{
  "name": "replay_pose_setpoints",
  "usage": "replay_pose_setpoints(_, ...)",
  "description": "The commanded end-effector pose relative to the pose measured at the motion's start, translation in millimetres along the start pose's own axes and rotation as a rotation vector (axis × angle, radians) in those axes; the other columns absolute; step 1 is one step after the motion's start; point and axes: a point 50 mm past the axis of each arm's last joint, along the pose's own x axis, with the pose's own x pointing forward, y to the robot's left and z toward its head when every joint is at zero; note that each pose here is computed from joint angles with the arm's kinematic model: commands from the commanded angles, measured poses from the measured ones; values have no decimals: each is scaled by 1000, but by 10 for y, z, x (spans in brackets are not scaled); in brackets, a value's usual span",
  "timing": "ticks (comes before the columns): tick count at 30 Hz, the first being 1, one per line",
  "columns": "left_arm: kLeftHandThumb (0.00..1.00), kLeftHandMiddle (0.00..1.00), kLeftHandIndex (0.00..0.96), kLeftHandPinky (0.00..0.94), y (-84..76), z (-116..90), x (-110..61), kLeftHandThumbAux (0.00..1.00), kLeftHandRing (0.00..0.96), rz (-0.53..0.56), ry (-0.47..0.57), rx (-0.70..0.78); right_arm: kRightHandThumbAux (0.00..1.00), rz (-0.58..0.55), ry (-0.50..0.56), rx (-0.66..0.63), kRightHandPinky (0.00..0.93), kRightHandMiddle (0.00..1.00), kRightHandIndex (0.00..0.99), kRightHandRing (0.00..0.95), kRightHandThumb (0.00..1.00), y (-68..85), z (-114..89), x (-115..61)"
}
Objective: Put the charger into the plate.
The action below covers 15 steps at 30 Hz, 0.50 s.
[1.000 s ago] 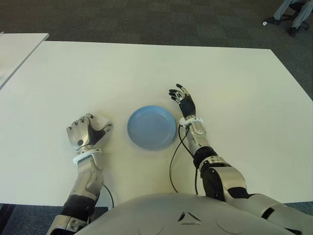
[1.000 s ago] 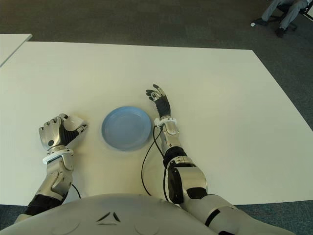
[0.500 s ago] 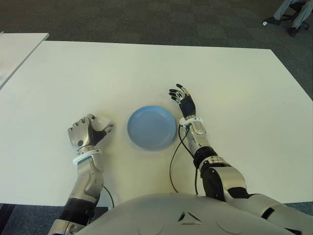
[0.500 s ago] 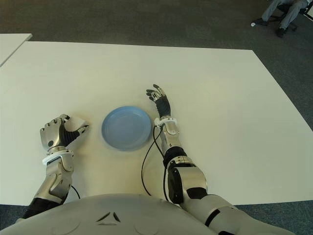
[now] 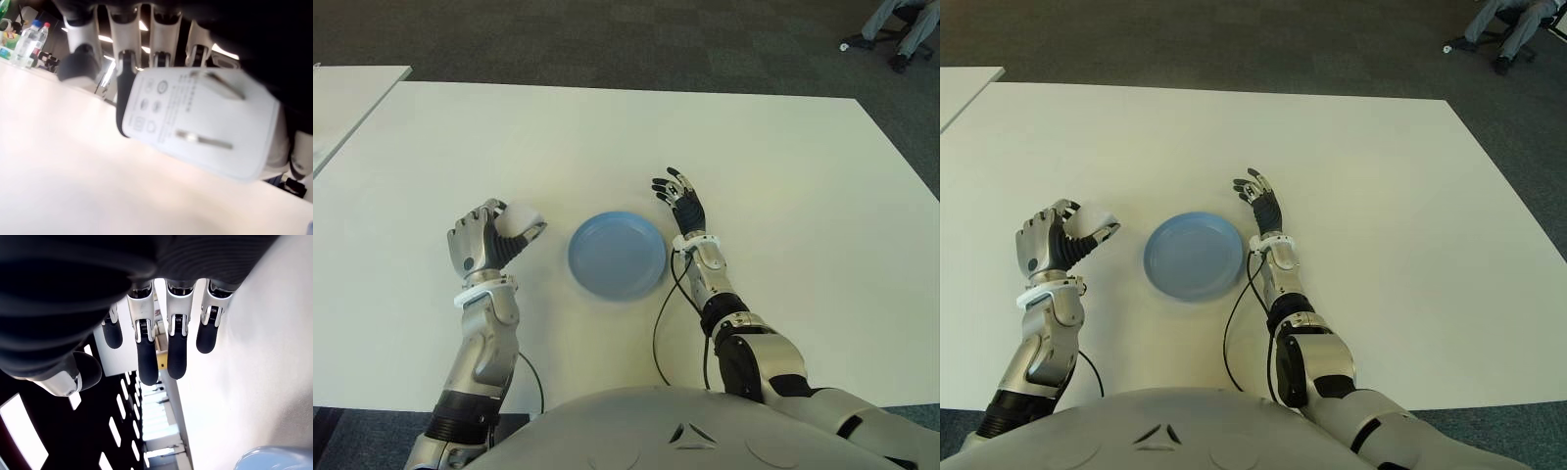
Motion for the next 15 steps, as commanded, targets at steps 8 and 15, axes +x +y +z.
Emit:
replay_pose_setpoints(8, 858, 547, 407, 837, 226, 378, 100, 664, 853, 32, -129, -54, 453, -8, 104, 58, 192, 330, 130, 270, 0, 89, -244, -127)
replay_pose_setpoints(15, 857, 546, 405, 831, 245, 506, 97, 665, 850, 51, -208, -59, 452, -6, 106, 60, 191, 328, 128, 269, 0, 91, -246, -125)
